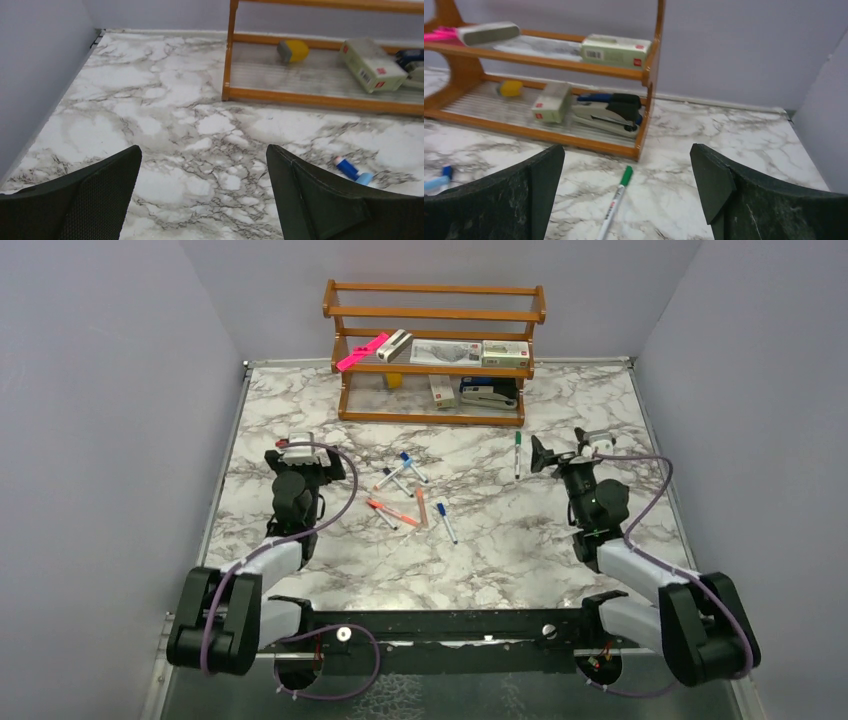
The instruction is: Open the pen caps
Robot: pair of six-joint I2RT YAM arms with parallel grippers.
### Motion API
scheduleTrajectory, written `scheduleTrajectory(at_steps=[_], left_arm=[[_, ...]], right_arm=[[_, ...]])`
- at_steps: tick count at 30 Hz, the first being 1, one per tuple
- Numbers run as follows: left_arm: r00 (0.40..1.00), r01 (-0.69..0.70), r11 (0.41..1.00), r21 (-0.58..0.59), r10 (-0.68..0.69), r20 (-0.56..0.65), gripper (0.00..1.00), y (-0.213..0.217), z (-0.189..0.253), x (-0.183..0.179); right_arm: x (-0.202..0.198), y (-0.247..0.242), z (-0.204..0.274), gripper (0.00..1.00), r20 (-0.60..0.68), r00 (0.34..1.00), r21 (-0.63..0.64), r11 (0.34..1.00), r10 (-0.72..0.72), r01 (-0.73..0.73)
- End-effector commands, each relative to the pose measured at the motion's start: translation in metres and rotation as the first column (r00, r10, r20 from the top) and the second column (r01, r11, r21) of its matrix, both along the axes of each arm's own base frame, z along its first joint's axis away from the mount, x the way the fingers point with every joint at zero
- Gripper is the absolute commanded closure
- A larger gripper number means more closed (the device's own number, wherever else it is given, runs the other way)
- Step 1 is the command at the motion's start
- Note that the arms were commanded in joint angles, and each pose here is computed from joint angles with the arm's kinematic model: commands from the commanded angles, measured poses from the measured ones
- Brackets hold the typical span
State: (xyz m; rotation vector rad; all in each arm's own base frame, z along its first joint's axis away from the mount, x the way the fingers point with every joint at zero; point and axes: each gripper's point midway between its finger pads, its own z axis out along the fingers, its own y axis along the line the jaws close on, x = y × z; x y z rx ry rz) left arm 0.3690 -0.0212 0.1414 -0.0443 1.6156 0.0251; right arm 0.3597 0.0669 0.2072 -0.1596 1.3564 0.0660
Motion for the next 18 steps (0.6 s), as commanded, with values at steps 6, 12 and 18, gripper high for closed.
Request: scheduleTrajectory(at_steps=[6,12,18], left_arm=[[0.993,0.086,0.922,-0.378,-0.110,-0.042,0.01,-0.034,0.053,-0.039],[0.940,0.295,0.784,-0.546,-0.342,0.016,0.01,-0.081,0.111,-0.062],[0.892,0.343,0.681,-0.647,-0.453,-0.003,0.01,-0.103,0.109,-0.078]], right_arm=[[-0.016,0.051,0.032,0.00,-0.309,0.909,0.228,0.950,0.280,-0.215],[-0.029,0.079,0.049,0.00,-0.472,0.771,0.389,0.886,0.427,-0.252],[-0.054,0.114,-0.008,0.00,-0.597,0.525,0.543,0.787,0.606,-0.292]])
